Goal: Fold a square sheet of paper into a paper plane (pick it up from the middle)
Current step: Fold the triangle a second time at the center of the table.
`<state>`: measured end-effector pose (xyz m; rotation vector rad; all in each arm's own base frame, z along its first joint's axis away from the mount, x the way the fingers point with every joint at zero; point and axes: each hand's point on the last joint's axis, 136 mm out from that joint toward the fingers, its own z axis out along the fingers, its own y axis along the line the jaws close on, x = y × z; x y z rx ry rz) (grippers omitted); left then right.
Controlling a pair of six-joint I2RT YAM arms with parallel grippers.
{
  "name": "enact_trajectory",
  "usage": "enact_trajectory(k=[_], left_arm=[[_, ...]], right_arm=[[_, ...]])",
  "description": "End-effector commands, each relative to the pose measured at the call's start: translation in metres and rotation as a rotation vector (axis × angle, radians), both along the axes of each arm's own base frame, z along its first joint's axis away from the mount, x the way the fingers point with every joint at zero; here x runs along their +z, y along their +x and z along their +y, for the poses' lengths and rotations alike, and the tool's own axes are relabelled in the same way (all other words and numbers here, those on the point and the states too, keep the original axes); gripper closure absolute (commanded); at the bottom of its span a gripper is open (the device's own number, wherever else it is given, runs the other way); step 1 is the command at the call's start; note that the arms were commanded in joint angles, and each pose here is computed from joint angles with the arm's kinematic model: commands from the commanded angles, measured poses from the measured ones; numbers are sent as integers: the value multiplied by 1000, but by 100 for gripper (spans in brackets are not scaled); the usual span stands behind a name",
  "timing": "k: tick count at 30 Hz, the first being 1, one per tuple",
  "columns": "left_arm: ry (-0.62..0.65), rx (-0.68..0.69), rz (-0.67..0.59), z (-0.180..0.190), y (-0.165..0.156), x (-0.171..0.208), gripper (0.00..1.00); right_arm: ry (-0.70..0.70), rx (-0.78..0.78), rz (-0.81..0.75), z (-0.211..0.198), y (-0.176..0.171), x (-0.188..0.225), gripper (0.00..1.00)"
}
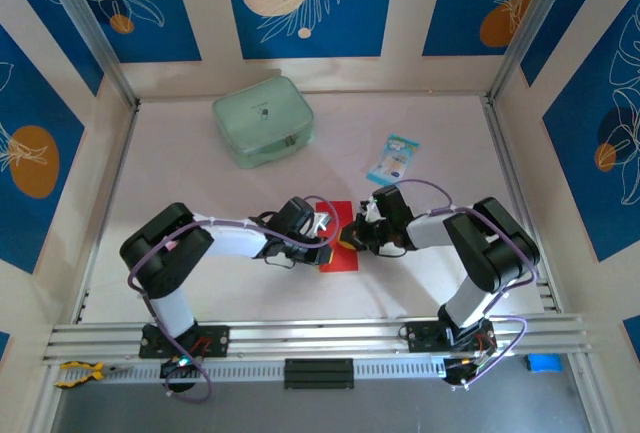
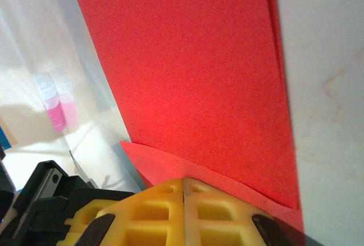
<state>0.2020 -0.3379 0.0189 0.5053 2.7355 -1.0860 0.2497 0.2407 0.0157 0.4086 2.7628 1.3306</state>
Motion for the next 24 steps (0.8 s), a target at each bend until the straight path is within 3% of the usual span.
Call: enact_trajectory(k=[1, 9, 14, 18, 24], left_arm=[[150, 23, 91, 34, -20, -34, 100], [149, 23, 83, 33, -18, -31, 100], [145, 27, 74, 32, -16, -28, 100], [143, 27, 69, 31, -15, -28, 100], [143, 30, 70, 31, -15, -28, 100]], right_arm=[[-75, -74, -4, -27, 9, -21, 96], [-23, -105, -63, -38, 28, -7, 96], [1, -83, -144, -29, 32, 26, 95], [7, -13, -154, -8, 20, 36, 94], [-42, 38, -74, 14, -7, 11, 97]])
